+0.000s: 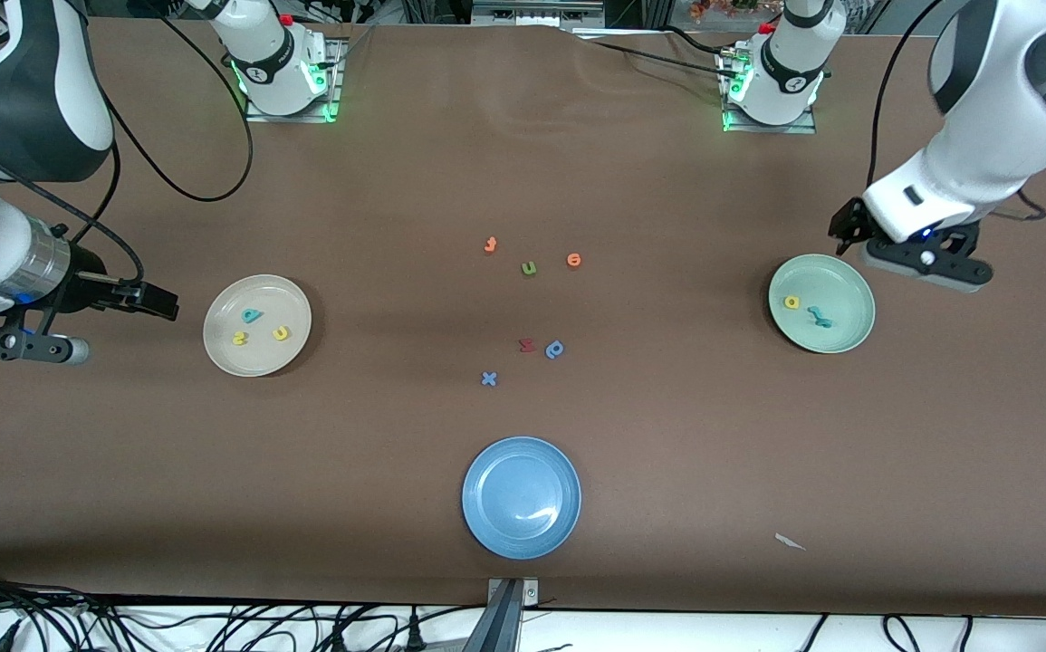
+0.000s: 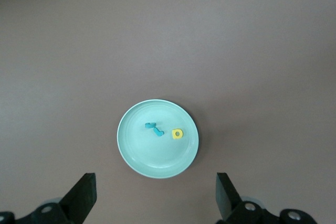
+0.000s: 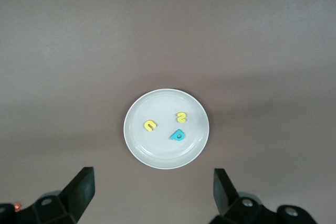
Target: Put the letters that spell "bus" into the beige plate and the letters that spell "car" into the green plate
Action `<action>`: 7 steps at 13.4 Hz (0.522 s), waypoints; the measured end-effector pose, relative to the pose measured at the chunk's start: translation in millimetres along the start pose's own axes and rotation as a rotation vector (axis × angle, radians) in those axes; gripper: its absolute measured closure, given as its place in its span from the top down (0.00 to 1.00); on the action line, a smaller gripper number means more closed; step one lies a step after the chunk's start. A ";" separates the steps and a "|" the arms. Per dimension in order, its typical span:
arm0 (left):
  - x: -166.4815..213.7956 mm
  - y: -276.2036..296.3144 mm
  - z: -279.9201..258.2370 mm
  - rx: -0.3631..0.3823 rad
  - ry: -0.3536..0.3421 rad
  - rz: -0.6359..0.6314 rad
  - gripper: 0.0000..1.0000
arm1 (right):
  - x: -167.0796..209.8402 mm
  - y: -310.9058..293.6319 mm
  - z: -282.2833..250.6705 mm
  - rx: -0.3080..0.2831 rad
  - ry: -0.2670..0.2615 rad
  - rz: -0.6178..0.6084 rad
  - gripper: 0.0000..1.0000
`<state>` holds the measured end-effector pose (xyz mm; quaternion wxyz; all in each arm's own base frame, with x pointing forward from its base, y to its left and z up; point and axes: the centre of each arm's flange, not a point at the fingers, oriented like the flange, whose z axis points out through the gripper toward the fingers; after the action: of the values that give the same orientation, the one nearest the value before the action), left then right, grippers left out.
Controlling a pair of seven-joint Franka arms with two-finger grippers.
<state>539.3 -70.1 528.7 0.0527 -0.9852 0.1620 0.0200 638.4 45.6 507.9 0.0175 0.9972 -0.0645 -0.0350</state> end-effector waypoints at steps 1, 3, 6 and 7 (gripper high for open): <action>-3.7 -6.4 -19.8 -0.020 -0.006 -0.022 1.00 | 0.0 0.0 0.1 0.000 0.000 0.000 1.00; -17.5 -26.9 -63.9 -0.060 -0.018 -0.071 1.00 | 0.0 -0.1 0.2 0.001 0.000 0.000 1.00; -36.1 -39.8 -116.2 -0.081 -0.022 -0.129 1.00 | 0.0 -0.2 0.2 0.002 -0.001 0.000 1.00; -37.2 -39.6 -120.9 -0.081 -0.022 -0.160 1.00 | -0.1 -0.2 0.1 0.002 -0.001 0.000 1.00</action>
<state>519.4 -34.3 654.8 0.0162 -0.9960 0.0812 0.0330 638.4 45.9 507.8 0.0163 0.9971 -0.0647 -0.0353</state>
